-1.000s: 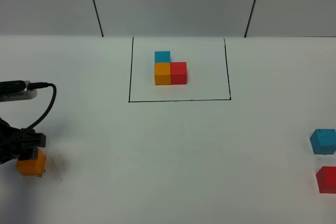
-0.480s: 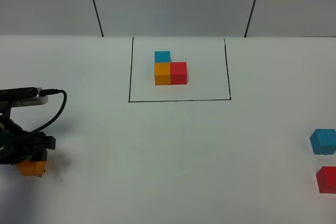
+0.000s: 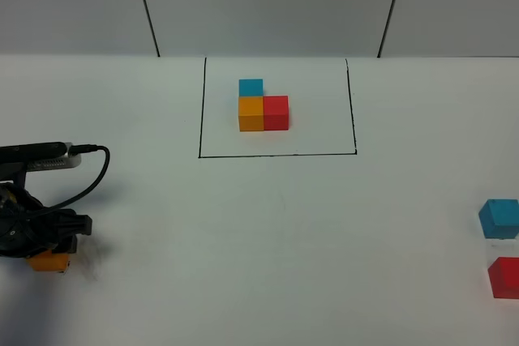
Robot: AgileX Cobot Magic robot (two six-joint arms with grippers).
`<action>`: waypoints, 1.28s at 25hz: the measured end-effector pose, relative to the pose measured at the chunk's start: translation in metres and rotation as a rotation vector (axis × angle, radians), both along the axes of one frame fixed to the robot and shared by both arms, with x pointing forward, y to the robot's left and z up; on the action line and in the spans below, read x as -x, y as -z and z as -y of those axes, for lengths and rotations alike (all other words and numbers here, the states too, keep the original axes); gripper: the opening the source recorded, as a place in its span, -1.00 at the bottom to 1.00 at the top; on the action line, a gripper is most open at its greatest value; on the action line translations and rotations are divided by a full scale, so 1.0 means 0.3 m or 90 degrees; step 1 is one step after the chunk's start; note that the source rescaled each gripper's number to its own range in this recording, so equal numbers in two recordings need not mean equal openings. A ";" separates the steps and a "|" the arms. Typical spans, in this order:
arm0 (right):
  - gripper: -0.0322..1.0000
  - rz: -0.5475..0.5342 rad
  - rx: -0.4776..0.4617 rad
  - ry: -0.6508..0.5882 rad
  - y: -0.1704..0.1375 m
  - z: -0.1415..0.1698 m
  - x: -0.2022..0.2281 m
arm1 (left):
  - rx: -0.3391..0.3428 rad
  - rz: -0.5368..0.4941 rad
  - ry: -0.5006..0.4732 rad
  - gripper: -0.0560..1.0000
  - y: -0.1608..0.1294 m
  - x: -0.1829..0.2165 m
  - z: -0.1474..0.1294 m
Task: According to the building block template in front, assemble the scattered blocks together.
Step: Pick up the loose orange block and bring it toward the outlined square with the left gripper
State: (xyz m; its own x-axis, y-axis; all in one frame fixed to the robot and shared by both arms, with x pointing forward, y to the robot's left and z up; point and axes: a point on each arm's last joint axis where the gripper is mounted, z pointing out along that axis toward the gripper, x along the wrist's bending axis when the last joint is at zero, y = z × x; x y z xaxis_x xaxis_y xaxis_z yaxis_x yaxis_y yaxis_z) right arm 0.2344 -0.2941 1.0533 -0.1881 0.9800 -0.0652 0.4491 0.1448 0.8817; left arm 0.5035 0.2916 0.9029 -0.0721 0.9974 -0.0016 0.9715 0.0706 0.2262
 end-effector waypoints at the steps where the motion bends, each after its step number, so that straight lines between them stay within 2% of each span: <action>1: -0.94 0.000 0.000 0.000 0.000 0.000 0.000 | 0.000 0.000 0.000 -0.24 0.000 0.000 0.000; 4: -0.94 0.000 0.000 0.000 0.000 0.000 0.000 | 0.000 0.001 0.000 -0.87 0.000 0.000 0.000; 9: -0.94 0.000 0.000 0.000 0.000 0.000 0.000 | 0.000 0.003 0.002 -0.89 -0.003 -0.004 0.001; 12: -0.94 0.000 0.000 0.000 0.000 0.000 0.000 | -0.008 0.031 0.060 -0.89 -0.039 -0.036 0.034; 17: -0.94 0.000 0.000 0.000 0.000 0.000 0.000 | -0.016 0.112 0.242 -0.89 -0.163 -0.122 0.193; 22: -0.94 0.000 0.000 0.000 0.000 0.000 0.000 | -0.046 0.136 0.551 -0.89 -0.294 -0.127 0.419; 26: -0.94 0.000 0.000 0.000 0.000 0.000 0.000 | -0.049 0.128 0.732 -0.89 -0.362 -0.081 0.547; 29: -0.94 0.000 0.000 0.000 0.000 0.000 0.000 | -0.063 0.101 0.852 -0.89 -0.380 -0.033 0.602; 32: -0.94 0.000 0.000 0.000 0.000 0.000 0.000 | -0.068 0.087 0.928 -0.89 -0.377 0.012 0.650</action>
State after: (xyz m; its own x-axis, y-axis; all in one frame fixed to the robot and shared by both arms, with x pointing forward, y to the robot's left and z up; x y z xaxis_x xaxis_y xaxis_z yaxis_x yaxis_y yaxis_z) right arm 0.2344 -0.2941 1.0533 -0.1881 0.9800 -0.0652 0.4491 0.1448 0.8817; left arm 0.4998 0.0965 1.0160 0.9715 0.1819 0.1518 0.1381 -0.9554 0.2610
